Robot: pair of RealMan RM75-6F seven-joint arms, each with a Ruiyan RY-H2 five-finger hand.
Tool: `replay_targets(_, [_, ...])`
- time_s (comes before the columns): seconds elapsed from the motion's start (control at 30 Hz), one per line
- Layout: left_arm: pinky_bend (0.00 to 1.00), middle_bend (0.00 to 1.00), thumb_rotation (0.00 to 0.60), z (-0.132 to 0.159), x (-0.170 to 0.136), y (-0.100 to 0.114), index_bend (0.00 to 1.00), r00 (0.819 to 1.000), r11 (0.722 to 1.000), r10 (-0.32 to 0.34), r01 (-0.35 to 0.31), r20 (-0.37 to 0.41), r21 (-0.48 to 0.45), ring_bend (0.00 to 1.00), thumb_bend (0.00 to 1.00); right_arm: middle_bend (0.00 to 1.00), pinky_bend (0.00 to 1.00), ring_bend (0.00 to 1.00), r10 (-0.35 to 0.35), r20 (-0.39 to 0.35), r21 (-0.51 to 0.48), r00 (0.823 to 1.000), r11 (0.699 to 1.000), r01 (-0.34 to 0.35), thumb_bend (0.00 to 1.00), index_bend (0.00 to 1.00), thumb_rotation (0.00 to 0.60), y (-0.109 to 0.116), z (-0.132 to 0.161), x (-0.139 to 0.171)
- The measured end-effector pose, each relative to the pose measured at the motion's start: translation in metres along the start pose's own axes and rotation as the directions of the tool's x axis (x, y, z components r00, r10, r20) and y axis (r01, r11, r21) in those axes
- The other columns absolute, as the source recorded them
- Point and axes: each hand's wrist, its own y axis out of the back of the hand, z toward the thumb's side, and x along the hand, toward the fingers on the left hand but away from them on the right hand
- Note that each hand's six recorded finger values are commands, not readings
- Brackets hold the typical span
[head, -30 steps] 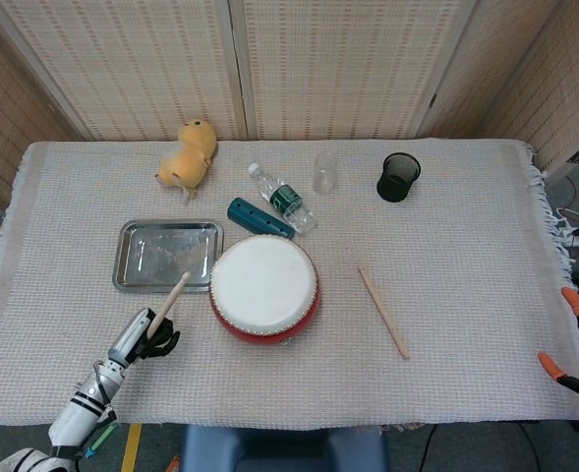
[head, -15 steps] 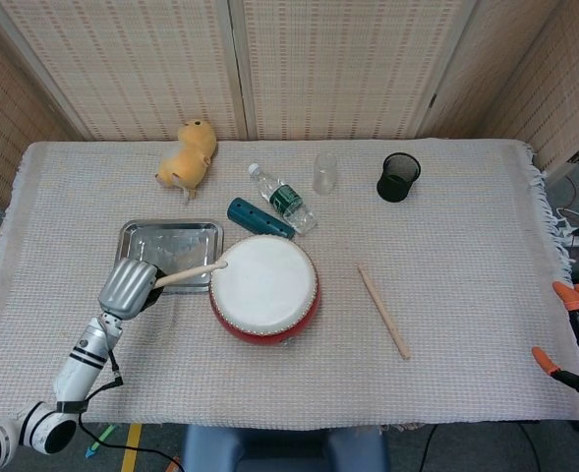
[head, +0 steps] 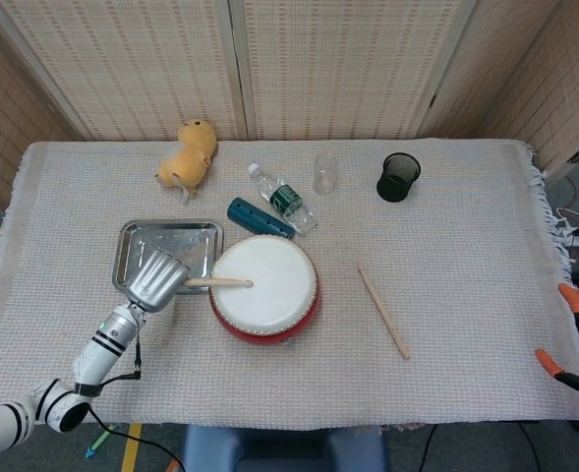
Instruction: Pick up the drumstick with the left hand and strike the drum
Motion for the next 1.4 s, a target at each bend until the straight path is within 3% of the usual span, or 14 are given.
replay_targets(0.17, [1.00,1.00,0.600,0.001,0.000,0.006,1.00,1.000,0.998,-0.001,0.000,-0.017,-0.065,0.97,0.61,0.14,0.07,0.00,-0.002,0.001,-0.002,1.000,1.000,0.002,0.20,0.02,0.600,0.000,-0.001,0.001])
replay_targets(0.3, [1.00,1.00,0.600,-0.002,0.000,0.013,1.00,0.999,0.966,-0.011,0.000,-0.042,-0.259,0.97,0.61,0.14,0.07,0.00,-0.002,0.007,-0.003,1.000,1.000,0.002,0.20,0.02,0.600,0.000,-0.002,0.003])
replay_targets(0.43, [1.00,1.00,0.600,-0.002,0.001,0.012,1.00,0.999,0.940,-0.022,0.006,-0.042,-0.342,0.96,0.61,0.14,0.07,0.00,0.001,0.010,-0.004,1.000,1.000,-0.001,0.20,0.02,0.600,-0.001,-0.003,0.003])
replay_targets(0.53, [1.00,1.00,0.600,-0.002,0.002,0.008,1.00,0.999,0.958,-0.029,0.018,-0.034,-0.287,0.96,0.61,0.14,0.07,0.00,0.005,0.013,-0.004,1.000,1.000,-0.005,0.20,0.02,0.600,-0.002,-0.004,0.002])
replay_targets(0.63, [1.00,1.00,0.600,0.000,0.003,0.003,1.00,0.999,0.984,-0.038,0.035,-0.019,-0.176,0.96,0.61,0.14,0.07,0.00,0.006,0.013,-0.003,1.000,1.000,-0.006,0.20,0.02,0.600,-0.002,-0.003,0.002])
replay_targets(0.77, [1.00,1.00,0.600,0.004,0.003,0.000,1.00,0.999,0.995,-0.047,0.048,0.005,-0.084,0.95,0.61,0.14,0.07,0.00,0.005,0.012,-0.004,1.000,1.000,-0.005,0.20,0.02,0.600,-0.002,-0.003,0.002])
replay_targets(0.87, [1.00,1.00,0.600,0.003,0.003,0.005,1.00,0.999,0.988,-0.035,0.033,-0.011,-0.151,0.95,0.61,0.14,0.07,0.00,0.004,0.011,-0.005,1.000,1.000,-0.004,0.20,0.02,0.600,-0.002,-0.002,0.002])
replay_targets(1.03, [1.00,1.00,0.600,-0.003,0.003,0.019,1.00,0.999,0.937,-0.010,-0.008,-0.048,-0.349,0.95,0.61,0.14,0.07,0.00,0.003,0.014,-0.004,1.000,1.000,-0.003,0.20,0.02,0.600,-0.002,-0.003,0.003])
replay_targets(1.13, [1.00,1.00,0.600,-0.005,0.003,0.019,1.00,0.999,0.930,-0.009,-0.009,-0.048,-0.367,0.95,0.61,0.14,0.07,0.00,0.005,0.016,-0.005,1.000,1.000,-0.005,0.20,0.02,0.600,-0.002,-0.004,0.003])
replay_targets(1.3, [1.00,1.00,0.600,-0.001,0.005,0.008,1.00,0.999,0.980,-0.031,0.027,-0.018,-0.195,0.95,0.61,0.14,0.07,0.00,0.011,0.019,-0.007,1.000,1.000,-0.011,0.20,0.02,0.600,-0.004,-0.005,0.002])
replay_targets(1.4, [1.00,1.00,0.600,0.005,0.005,-0.001,1.00,0.998,0.995,-0.057,0.057,0.007,-0.086,0.95,0.61,0.14,0.07,0.00,0.012,0.019,-0.007,1.000,1.000,-0.011,0.20,0.02,0.600,-0.004,-0.005,0.002])
